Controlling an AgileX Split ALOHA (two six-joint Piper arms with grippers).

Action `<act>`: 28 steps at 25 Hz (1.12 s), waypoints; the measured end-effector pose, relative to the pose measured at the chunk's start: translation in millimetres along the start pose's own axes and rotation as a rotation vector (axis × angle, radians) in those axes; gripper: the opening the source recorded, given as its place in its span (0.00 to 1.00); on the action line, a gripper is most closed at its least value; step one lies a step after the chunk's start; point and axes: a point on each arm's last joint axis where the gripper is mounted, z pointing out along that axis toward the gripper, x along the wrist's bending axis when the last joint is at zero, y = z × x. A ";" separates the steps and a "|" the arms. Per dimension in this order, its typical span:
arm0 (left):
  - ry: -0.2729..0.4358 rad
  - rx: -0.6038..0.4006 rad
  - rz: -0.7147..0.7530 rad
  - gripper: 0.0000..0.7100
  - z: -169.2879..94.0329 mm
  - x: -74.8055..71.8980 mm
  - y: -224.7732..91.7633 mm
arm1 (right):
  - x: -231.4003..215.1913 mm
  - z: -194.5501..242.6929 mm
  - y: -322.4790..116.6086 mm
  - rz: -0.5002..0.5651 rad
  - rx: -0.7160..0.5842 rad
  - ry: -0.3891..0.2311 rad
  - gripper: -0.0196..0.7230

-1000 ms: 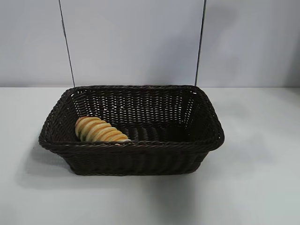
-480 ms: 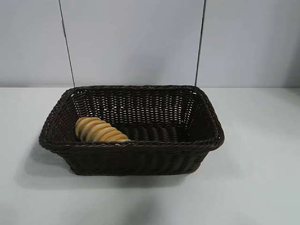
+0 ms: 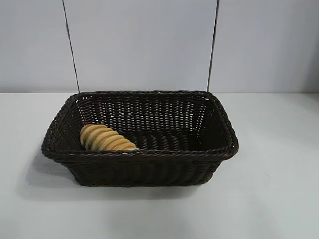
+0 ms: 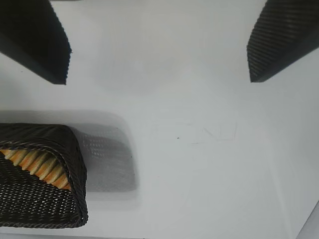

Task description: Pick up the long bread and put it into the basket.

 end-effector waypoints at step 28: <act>0.000 0.000 0.000 0.98 0.0 0.0 0.0 | 7.0 63.8 -111.8 -0.047 0.261 0.035 0.95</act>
